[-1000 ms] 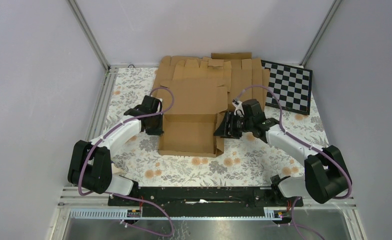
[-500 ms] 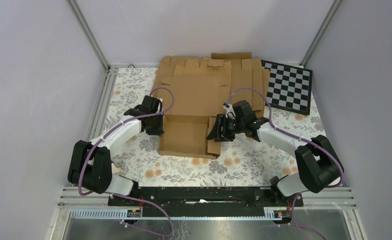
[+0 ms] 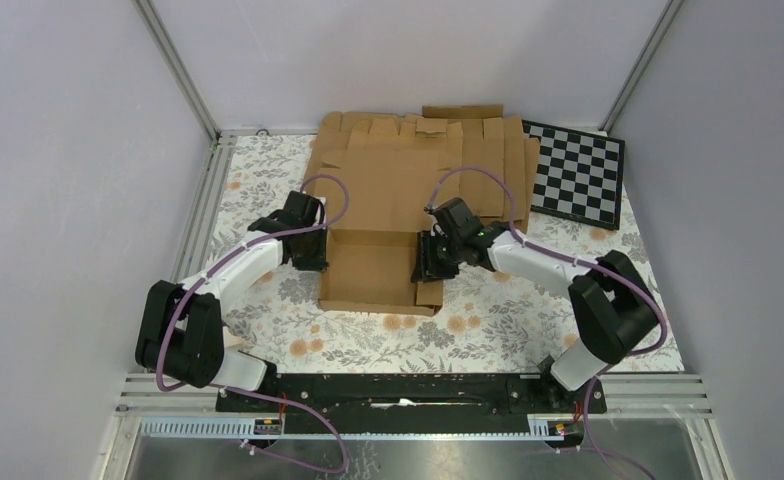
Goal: Fold the paper box
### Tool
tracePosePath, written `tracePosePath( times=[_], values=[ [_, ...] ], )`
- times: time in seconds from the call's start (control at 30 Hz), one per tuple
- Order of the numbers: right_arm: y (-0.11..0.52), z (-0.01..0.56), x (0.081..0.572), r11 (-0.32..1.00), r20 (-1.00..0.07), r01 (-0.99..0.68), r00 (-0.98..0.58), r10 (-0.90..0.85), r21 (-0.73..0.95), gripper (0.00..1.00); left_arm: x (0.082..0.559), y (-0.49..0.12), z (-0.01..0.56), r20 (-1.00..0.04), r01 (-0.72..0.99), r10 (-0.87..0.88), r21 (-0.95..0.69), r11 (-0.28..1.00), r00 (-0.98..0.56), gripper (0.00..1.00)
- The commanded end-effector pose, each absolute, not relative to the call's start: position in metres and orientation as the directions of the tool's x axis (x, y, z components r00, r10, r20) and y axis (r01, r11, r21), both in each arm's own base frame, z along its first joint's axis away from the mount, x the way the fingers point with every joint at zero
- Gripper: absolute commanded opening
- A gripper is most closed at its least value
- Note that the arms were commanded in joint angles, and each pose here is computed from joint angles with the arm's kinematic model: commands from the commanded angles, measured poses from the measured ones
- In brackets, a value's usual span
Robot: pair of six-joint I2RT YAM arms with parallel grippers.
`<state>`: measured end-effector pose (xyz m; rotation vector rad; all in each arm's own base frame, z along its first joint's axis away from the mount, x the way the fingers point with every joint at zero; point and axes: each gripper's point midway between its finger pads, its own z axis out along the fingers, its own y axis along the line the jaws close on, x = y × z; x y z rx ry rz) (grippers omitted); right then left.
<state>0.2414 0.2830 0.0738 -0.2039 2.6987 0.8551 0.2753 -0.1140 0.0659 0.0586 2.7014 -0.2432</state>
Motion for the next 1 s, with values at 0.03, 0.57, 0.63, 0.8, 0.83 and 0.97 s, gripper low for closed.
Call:
tracePosePath(
  times=[0.03, 0.57, 0.63, 0.8, 0.83, 0.97],
  values=[
    [0.254, 0.051, 0.246, 0.932, -0.348, -0.295, -0.914, -0.210, 0.212, 0.42, 0.278, -0.121, 0.072, -0.446, 0.104, 0.009, -0.190, 0.976, -0.895, 0.01],
    [0.211, 0.021, 0.261, 0.922, -0.224, -0.334, -0.900, -0.373, -0.195, 0.28, 0.277, -0.123, 0.070, -0.440, 0.106, 0.011, -0.193, 0.975, -0.898, 0.01],
    [0.223, 0.028, 0.262, 0.929, -0.255, -0.343, -0.894, -0.368, -0.137, 0.31, 0.276, -0.124, 0.070, -0.438, 0.109, 0.013, -0.194, 0.975, -0.899, 0.01],
    [0.259, 0.067, 0.263, 0.916, -0.393, -0.395, -0.855, -0.339, 0.071, 0.52, 0.276, -0.125, 0.071, -0.439, 0.113, 0.016, -0.196, 0.974, -0.898, 0.01],
    [0.262, 0.075, 0.263, 0.912, -0.417, -0.400, -0.847, -0.329, 0.093, 0.55, 0.276, -0.125, 0.071, -0.441, 0.113, 0.016, -0.194, 0.974, -0.897, 0.01],
    [0.265, 0.100, 0.268, 0.905, -0.501, -0.409, -0.812, -0.300, 0.120, 0.59, 0.276, -0.125, 0.071, -0.440, 0.114, 0.018, -0.195, 0.974, -0.898, 0.01]
  ],
)
